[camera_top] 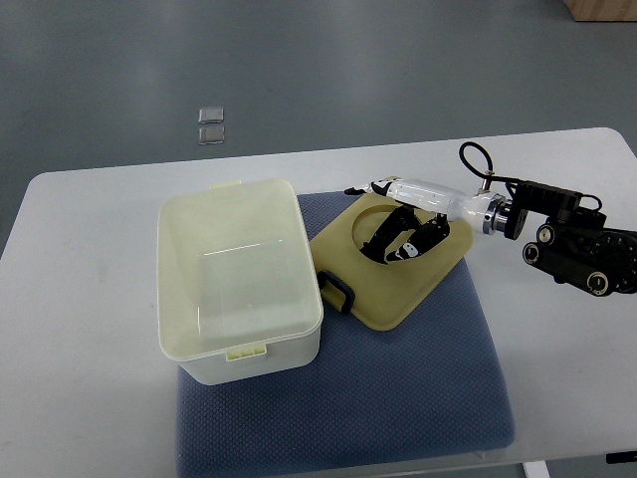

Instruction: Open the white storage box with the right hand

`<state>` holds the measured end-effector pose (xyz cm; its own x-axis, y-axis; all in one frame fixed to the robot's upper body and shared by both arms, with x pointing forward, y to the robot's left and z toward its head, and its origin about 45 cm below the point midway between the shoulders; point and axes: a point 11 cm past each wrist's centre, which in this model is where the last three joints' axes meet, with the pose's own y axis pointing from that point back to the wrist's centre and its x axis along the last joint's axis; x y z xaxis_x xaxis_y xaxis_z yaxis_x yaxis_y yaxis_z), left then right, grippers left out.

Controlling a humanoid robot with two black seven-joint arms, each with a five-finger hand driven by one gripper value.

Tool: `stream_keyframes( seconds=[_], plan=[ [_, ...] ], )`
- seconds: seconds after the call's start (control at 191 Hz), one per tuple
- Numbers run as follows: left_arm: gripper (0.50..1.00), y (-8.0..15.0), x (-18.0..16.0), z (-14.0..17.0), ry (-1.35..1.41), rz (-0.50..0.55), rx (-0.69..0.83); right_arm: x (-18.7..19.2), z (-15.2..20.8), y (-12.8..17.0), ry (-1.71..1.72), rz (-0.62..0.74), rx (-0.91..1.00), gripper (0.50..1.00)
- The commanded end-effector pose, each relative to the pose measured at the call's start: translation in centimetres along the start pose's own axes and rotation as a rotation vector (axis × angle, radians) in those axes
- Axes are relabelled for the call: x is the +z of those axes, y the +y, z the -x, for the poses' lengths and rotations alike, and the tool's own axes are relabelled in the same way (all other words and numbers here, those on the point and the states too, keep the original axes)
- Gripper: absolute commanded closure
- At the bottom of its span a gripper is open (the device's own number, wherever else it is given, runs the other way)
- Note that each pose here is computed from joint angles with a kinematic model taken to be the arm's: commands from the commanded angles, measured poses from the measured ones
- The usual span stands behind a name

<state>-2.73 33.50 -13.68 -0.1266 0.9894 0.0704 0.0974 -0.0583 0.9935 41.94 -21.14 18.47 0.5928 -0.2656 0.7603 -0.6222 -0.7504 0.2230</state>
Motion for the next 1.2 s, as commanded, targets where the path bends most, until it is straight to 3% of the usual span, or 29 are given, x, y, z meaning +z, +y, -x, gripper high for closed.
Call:
stream_keyframes(
  seconds=[0.0, 0.507, 1.003, 1.196],
  plan=[
    [0.500, 0.0, 0.0, 0.0, 0.000, 0.000, 0.000, 0.1, -0.9, 0.1, -0.099, 0.002, 0.067, 0.570],
    [0.500, 0.0, 0.0, 0.1, 0.000, 0.000, -0.003, 1.3, -6.3, 1.5, -0.792, -0.083, 0.502, 0.570],
    [0.500, 0.0, 0.0, 0.0, 0.000, 0.000, 0.000, 4.1, -4.8, 0.9, -1.346, -0.062, 0.789, 0.570],
    [0.500, 0.0, 0.0, 0.0, 0.000, 0.000, 0.000, 4.0, -4.0, 0.1, -1.444, -0.050, 0.786, 0.570]
  ],
)
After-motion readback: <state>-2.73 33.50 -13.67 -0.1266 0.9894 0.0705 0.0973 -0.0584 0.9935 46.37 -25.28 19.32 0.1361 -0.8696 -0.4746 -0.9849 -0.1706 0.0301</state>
